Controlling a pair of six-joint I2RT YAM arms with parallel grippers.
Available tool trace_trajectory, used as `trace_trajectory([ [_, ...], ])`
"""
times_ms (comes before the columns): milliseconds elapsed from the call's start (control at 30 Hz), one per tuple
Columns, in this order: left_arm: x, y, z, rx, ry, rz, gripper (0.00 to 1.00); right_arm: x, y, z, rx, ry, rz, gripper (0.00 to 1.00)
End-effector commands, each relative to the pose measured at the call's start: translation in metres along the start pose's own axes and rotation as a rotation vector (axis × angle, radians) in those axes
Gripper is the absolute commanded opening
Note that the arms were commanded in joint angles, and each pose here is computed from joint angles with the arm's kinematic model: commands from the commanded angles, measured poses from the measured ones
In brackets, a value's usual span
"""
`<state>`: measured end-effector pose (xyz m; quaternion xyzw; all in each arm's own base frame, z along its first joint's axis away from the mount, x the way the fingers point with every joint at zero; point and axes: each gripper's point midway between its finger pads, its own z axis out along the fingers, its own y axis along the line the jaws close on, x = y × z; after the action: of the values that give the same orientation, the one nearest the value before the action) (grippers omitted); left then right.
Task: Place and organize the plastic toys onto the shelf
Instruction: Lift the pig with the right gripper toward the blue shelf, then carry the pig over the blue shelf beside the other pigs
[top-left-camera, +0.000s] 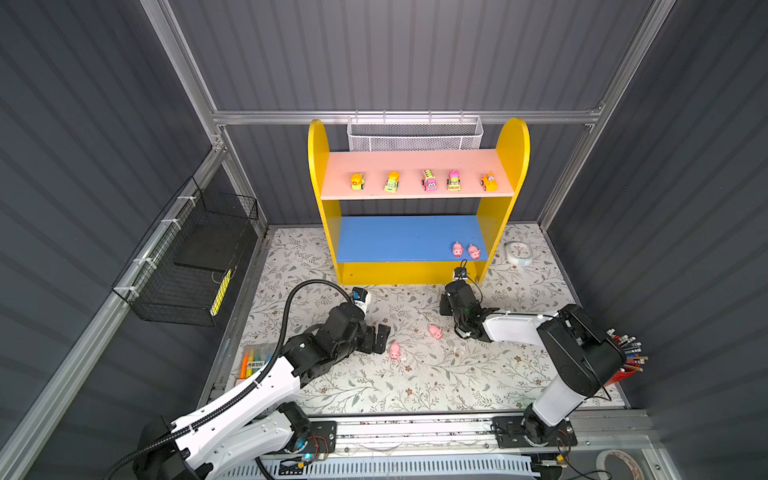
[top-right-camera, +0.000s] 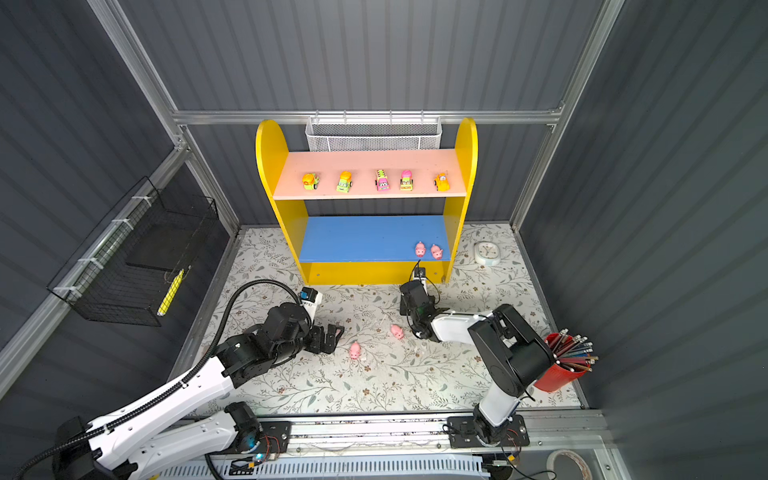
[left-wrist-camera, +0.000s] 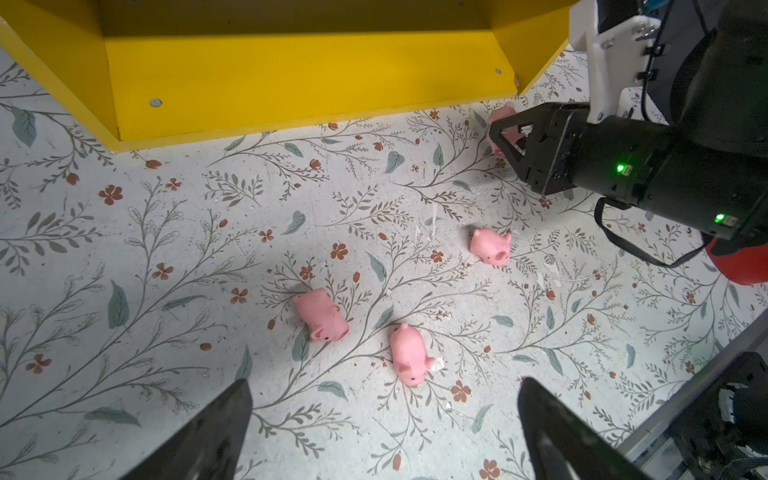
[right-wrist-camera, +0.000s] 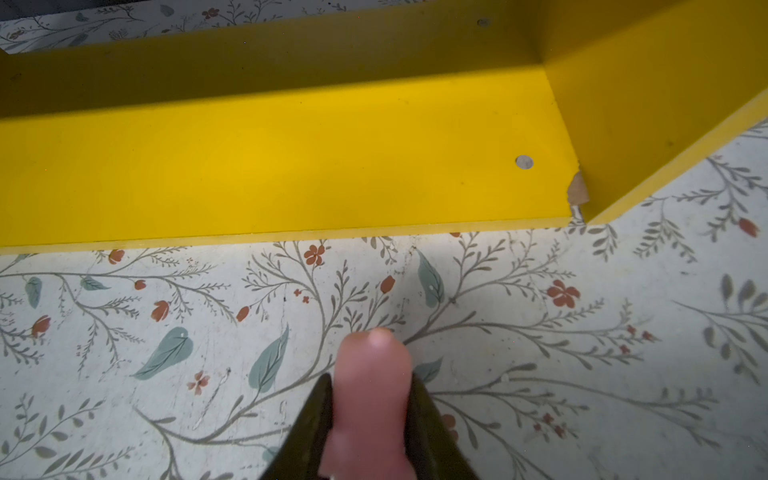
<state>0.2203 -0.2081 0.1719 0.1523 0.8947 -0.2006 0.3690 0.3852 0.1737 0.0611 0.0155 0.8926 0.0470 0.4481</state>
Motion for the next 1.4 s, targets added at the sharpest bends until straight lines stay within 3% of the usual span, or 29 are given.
trace_trajectory([
  [0, -0.011, -0.002, -0.008, -0.001, -0.029, 0.019, 1.0, 0.001, -0.004, 0.006, 0.017, -0.005, -0.018, 0.3],
  [900, -0.019, -0.003, -0.024, 0.006, -0.058, 0.016, 1.0, -0.011, -0.001, -0.033, -0.027, -0.01, -0.025, 0.3],
  [1367, -0.024, -0.007, -0.026, 0.019, -0.065, 0.009, 1.0, -0.083, 0.031, -0.097, -0.136, -0.059, -0.099, 0.3],
])
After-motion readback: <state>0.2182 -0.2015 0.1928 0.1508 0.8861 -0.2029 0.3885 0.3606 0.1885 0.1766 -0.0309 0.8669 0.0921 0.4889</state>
